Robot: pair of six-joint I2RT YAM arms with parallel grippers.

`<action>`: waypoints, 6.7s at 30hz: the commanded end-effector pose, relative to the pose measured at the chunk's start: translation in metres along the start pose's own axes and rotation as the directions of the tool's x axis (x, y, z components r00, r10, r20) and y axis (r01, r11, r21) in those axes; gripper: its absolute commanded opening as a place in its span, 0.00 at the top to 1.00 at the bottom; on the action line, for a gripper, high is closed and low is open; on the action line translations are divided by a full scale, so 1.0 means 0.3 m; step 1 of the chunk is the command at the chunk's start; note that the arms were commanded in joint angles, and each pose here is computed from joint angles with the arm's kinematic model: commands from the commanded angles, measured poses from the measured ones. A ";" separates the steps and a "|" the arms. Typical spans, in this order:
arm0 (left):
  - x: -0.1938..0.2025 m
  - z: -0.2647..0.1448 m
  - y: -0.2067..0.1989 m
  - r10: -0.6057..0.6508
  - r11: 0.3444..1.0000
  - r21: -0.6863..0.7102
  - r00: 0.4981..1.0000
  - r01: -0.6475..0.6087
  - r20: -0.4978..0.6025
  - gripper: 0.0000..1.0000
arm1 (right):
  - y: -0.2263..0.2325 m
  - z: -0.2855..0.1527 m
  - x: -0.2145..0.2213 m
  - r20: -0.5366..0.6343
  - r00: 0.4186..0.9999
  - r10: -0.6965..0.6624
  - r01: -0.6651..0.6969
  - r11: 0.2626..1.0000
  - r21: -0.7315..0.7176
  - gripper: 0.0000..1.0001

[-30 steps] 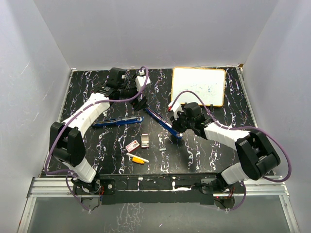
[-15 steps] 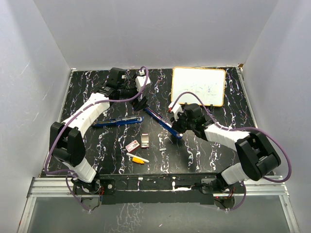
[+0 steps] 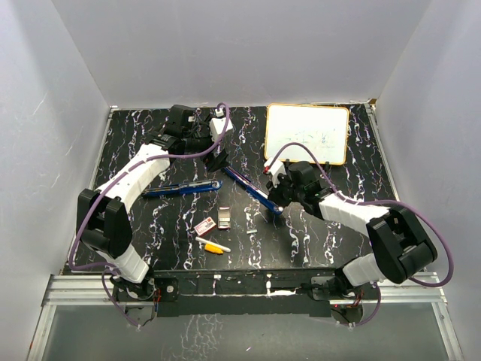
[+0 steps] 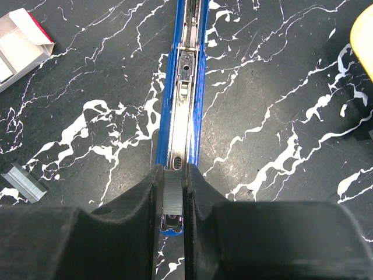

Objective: Load the staples into the stapler

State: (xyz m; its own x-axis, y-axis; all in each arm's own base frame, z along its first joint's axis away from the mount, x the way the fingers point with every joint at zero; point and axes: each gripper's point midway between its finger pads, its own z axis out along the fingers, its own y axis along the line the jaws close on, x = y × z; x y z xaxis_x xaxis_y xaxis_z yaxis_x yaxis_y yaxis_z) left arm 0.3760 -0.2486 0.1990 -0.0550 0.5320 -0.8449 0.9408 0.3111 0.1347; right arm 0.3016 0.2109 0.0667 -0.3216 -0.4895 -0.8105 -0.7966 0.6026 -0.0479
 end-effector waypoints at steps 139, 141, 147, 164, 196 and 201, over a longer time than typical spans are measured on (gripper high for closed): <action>0.281 0.037 -0.709 -0.019 0.947 0.297 0.942 0.125 -0.336 0.15 | -0.074 -0.354 -0.214 0.184 0.979 0.089 -0.065 0.990 -0.129 0.46; 0.283 0.069 -0.734 0.008 0.942 0.318 0.943 0.105 -0.334 0.18 | -0.120 -0.385 -0.206 0.208 0.973 0.102 -0.088 0.993 -0.076 0.46; 0.332 0.170 -0.778 0.086 0.937 0.346 0.936 0.040 -0.341 0.29 | -0.213 -0.440 -0.174 0.230 0.962 0.148 -0.154 0.988 0.010 0.45; 0.435 0.283 -0.782 0.195 0.953 0.293 0.902 -0.081 -0.386 0.49 | -0.258 -0.448 -0.127 0.219 0.959 0.179 -0.193 0.980 0.044 0.44; 0.504 0.242 -0.785 0.268 0.938 0.322 0.854 -0.126 -0.446 0.63 | -0.253 -0.449 -0.124 0.225 0.957 0.182 -0.194 0.980 0.033 0.44; 0.503 0.233 -0.804 0.275 0.928 0.355 0.854 -0.115 -0.441 0.59 | -0.251 -0.448 -0.124 0.225 0.957 0.183 -0.194 0.980 0.030 0.44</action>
State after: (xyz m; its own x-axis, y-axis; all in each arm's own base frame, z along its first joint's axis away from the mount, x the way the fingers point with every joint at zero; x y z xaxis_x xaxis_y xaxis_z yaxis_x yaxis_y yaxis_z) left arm 0.1822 -0.3288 0.0181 0.0728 0.8281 -0.5558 0.9946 -0.0193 0.1016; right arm 0.2992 0.0984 0.1706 -0.3869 -0.2238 -0.8946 -0.6905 0.7133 0.1202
